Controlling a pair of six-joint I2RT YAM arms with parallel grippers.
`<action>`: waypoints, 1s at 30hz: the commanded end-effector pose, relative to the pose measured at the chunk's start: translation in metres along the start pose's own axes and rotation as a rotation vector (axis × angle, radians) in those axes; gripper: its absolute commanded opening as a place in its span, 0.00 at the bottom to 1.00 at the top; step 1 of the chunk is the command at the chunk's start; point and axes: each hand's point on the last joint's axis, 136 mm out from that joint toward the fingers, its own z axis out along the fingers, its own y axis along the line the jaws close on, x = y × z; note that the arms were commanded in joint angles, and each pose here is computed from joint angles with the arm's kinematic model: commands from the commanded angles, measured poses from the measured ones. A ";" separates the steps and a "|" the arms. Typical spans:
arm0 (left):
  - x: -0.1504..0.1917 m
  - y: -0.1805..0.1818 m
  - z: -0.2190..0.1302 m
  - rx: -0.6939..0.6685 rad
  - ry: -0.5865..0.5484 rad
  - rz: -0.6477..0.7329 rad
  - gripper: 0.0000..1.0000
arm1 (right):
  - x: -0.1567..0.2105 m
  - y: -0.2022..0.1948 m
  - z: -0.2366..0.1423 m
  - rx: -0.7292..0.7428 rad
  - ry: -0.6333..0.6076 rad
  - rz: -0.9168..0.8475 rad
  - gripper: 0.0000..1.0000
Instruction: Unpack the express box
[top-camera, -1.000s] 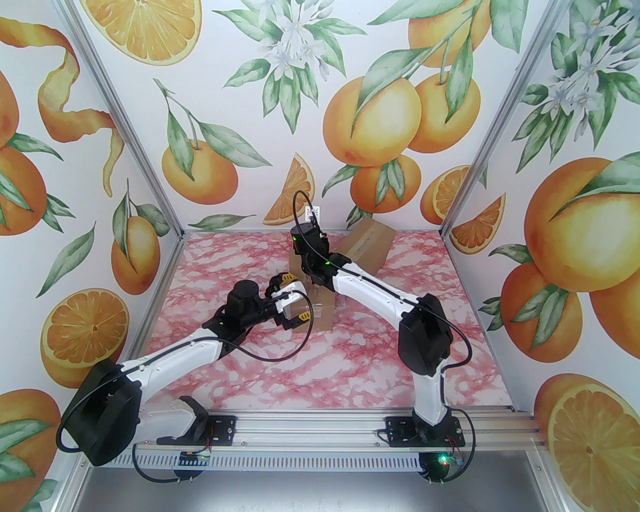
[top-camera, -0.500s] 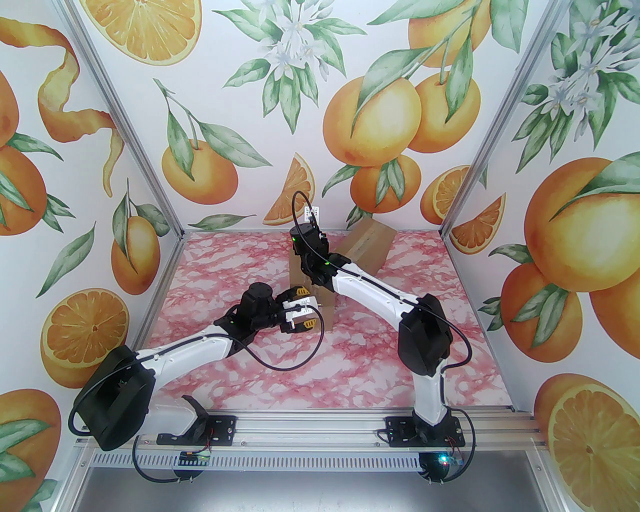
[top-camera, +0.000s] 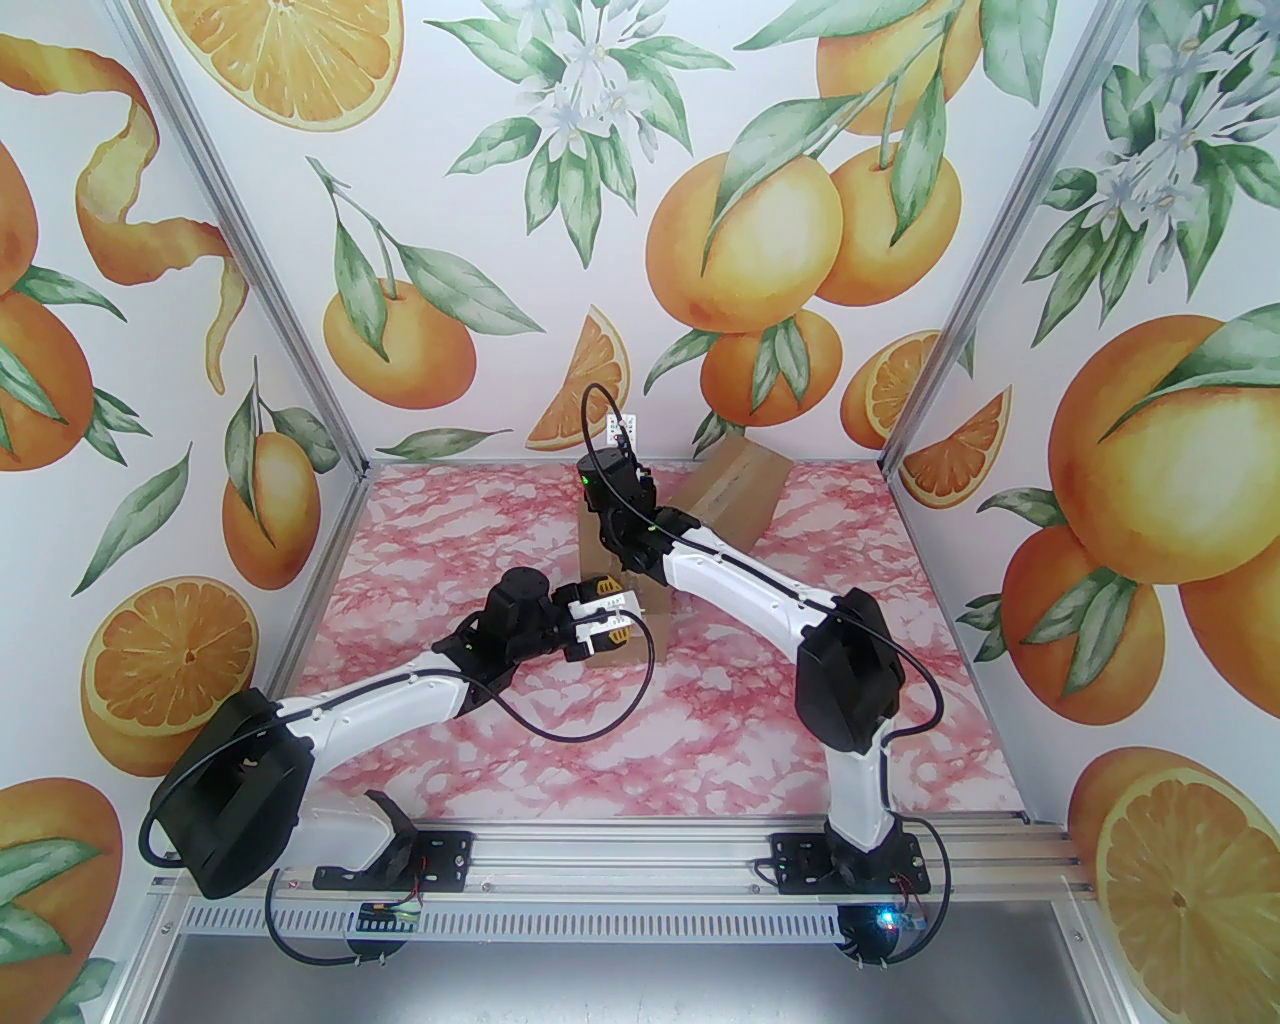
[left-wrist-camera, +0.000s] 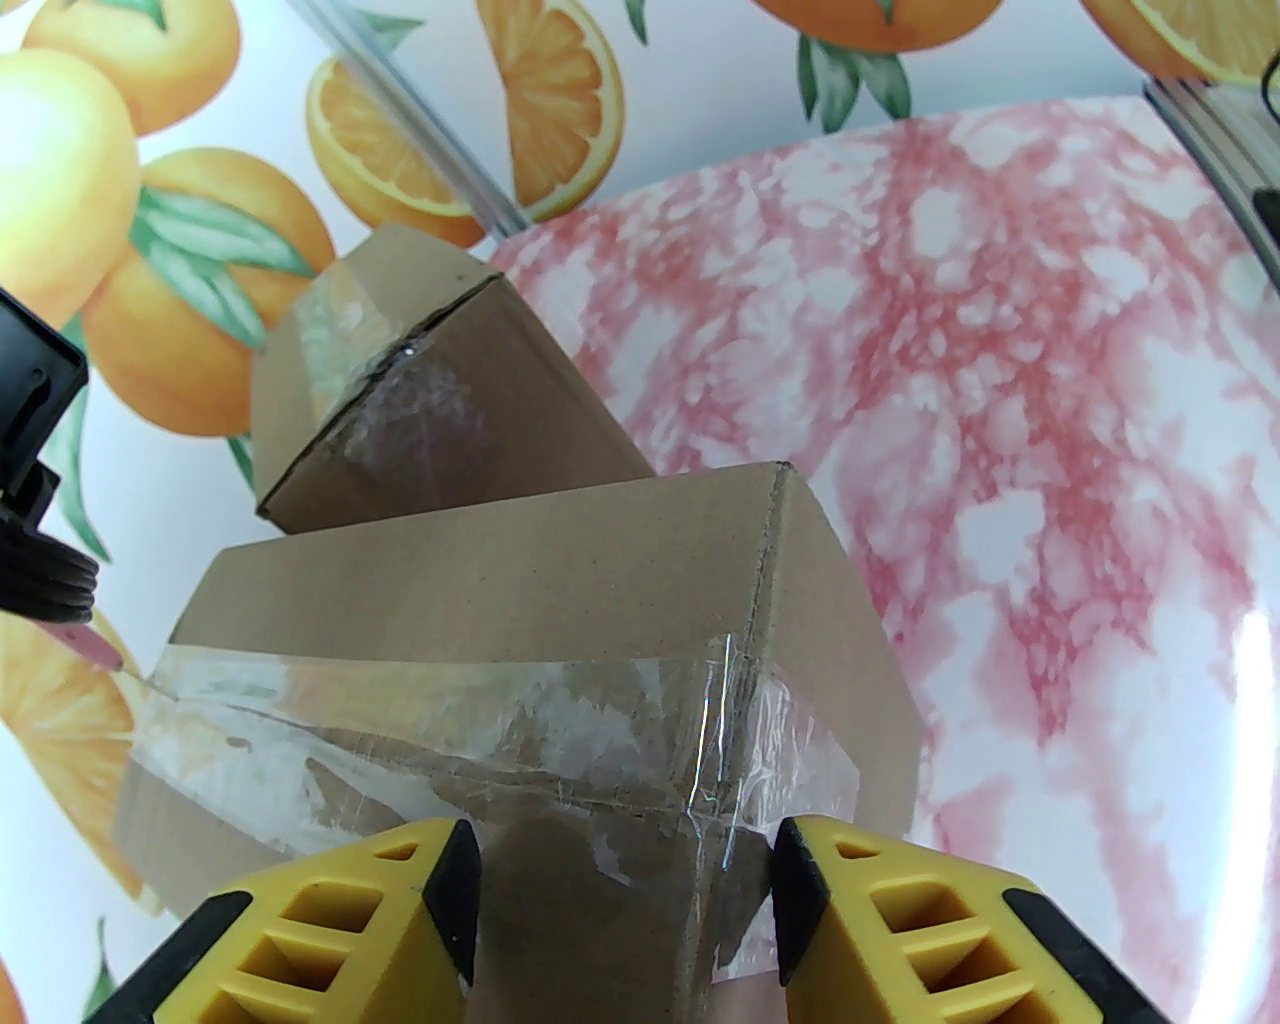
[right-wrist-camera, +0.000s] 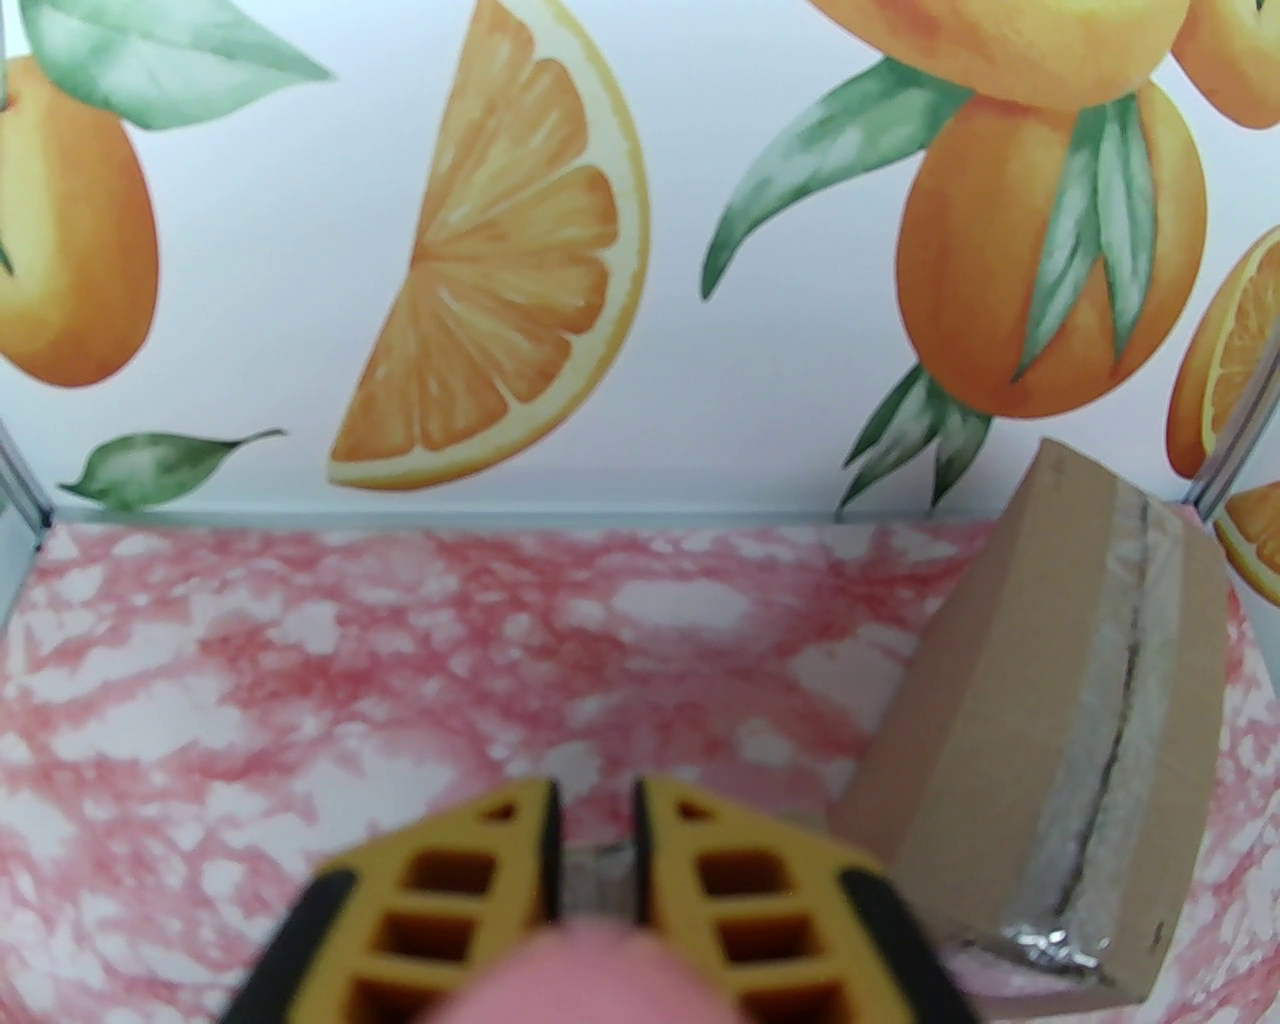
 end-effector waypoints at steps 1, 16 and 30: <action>0.011 0.004 -0.001 -0.057 0.028 -0.051 0.43 | 0.007 -0.002 -0.019 0.006 0.040 -0.016 0.00; 0.017 0.008 -0.002 -0.107 0.038 -0.096 0.36 | 0.021 -0.007 -0.035 -0.013 0.066 -0.020 0.00; 0.017 0.018 -0.005 -0.165 0.017 -0.161 0.35 | 0.027 -0.005 -0.052 -0.025 0.075 -0.024 0.00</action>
